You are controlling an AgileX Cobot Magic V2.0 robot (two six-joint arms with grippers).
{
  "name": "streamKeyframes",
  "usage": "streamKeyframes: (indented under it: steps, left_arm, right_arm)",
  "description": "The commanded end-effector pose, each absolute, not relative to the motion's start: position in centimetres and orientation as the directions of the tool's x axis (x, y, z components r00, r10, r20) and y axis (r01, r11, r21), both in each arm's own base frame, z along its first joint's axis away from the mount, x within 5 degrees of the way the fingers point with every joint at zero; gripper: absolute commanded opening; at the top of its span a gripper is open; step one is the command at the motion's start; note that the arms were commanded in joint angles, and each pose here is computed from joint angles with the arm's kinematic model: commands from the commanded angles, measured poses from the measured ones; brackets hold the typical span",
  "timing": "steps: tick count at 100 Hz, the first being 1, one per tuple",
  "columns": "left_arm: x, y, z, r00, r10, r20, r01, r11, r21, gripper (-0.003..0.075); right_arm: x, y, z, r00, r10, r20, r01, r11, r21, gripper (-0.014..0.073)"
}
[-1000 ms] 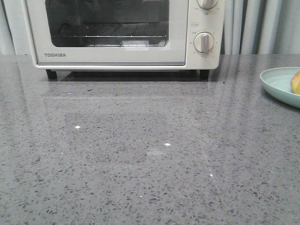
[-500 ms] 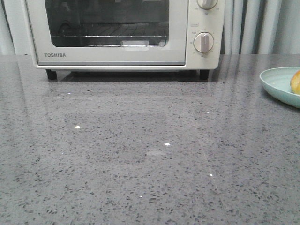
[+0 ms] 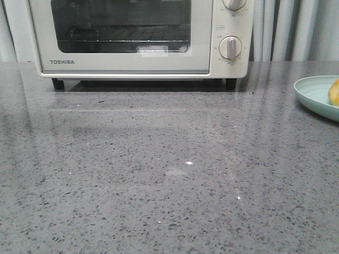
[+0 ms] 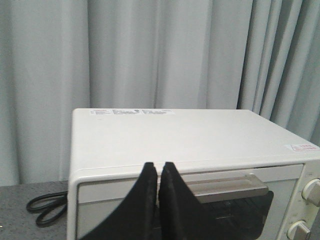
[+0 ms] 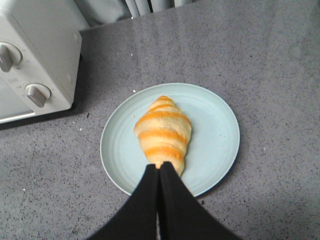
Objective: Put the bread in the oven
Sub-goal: 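Hook the oven door handle with the left gripper and pull it down open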
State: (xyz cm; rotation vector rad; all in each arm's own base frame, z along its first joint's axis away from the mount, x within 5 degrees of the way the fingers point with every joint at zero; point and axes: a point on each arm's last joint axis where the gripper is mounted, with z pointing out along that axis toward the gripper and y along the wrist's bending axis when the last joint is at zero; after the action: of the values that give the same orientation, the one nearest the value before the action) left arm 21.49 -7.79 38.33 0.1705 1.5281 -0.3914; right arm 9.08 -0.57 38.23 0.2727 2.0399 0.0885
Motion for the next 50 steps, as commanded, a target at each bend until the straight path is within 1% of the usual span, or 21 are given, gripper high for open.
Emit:
streamKeyframes:
  steps: [1, 27, 50]
  left_arm:
    - [22.6, -9.2, 40.1, 0.078, -0.185, -0.98, 0.404, 0.904, -0.139, -0.0021]
    - [26.9, -12.5, 39.4, 0.0, -0.157, -0.988, 0.44, 0.887, -0.141, -0.0021]
    - [29.5, -13.8, 39.2, -0.029, -0.146, -0.989, 0.436, 0.888, -0.144, -0.0021]
  right_arm:
    - [9.5, -0.7, 39.8, -0.383, 0.213, -0.899, 0.144, 0.975, 0.17, -0.0067]
    - [9.5, -0.7, 40.1, -0.38, 0.207, -0.902, 0.141, 0.976, 0.165, -0.0067]
    - [9.5, -0.7, 40.1, -0.382, 0.207, -0.901, 0.141, 0.976, 0.165, -0.0067]
